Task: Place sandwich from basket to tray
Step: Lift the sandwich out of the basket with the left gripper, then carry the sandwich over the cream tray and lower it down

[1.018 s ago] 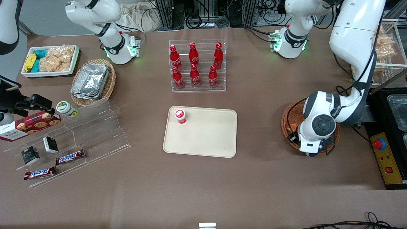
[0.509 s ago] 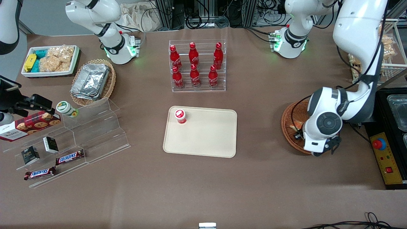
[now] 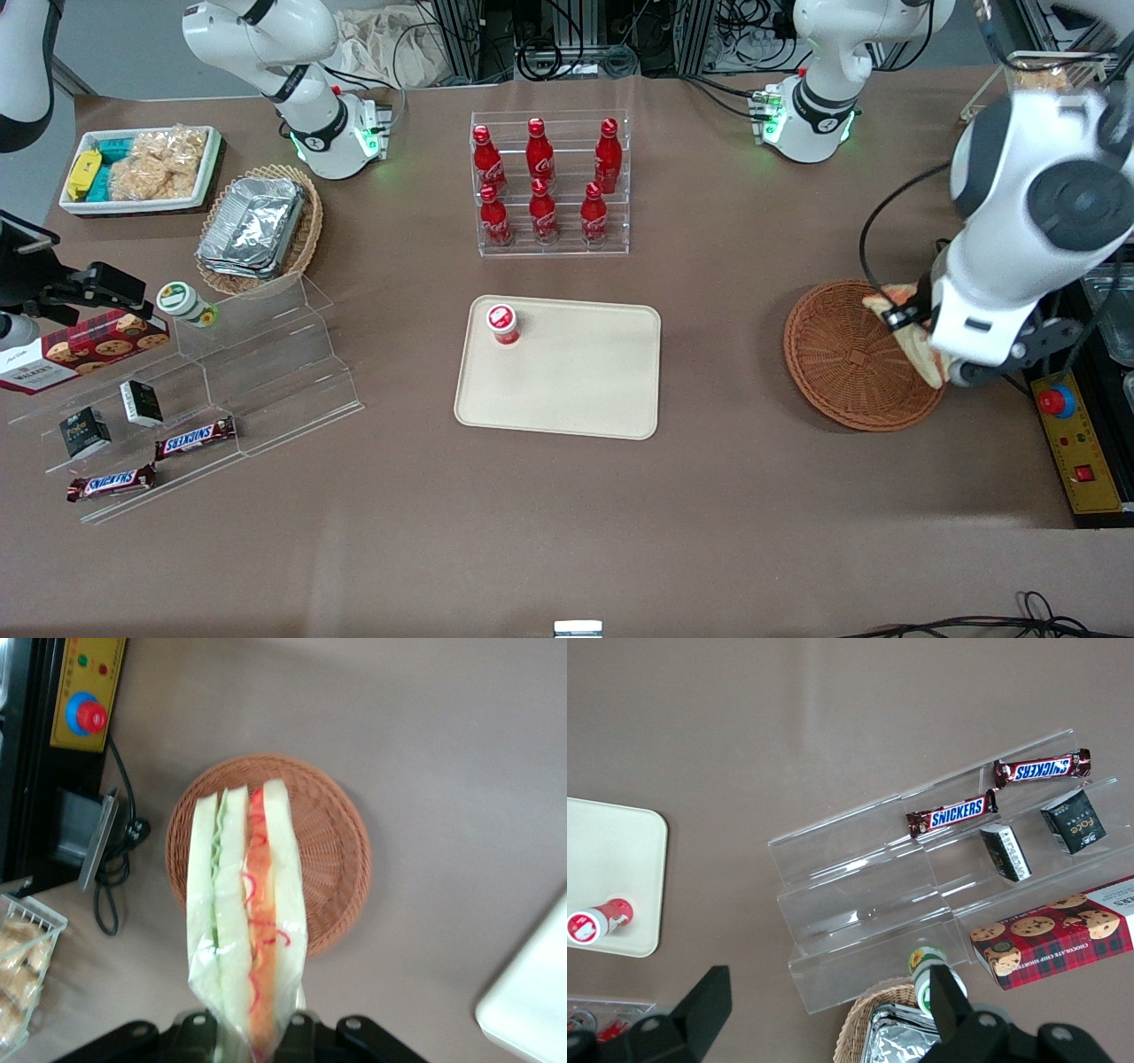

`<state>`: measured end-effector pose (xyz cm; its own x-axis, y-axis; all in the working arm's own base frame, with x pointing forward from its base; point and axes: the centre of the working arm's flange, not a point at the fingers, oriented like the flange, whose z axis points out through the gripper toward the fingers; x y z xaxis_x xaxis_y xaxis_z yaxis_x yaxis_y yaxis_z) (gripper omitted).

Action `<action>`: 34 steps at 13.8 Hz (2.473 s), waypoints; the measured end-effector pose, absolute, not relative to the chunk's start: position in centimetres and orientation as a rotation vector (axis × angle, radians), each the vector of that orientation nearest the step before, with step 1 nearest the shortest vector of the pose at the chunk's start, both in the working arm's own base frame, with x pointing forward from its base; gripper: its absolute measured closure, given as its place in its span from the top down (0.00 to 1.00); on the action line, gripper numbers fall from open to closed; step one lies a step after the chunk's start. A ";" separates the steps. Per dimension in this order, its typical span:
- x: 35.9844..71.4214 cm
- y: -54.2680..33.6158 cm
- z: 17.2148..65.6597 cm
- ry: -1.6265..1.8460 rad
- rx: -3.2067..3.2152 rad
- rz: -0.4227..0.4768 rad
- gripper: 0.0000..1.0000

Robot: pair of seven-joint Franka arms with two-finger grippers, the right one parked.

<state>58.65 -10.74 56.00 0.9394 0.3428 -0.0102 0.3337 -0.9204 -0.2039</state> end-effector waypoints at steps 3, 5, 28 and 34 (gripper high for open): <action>55.2 -15.2 63.5 -0.414 -2.948 0.023 0.18; 52.6 -19.2 67.0 -0.393 -2.998 0.006 0.18; 55.1 -44.4 24.8 -0.394 -3.076 0.122 0.19; 55.2 -44.4 23.5 -0.394 -3.079 0.120 0.41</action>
<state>55.25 -44.41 23.48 0.9648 0.2530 -0.0722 0.2502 -0.9672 -0.0447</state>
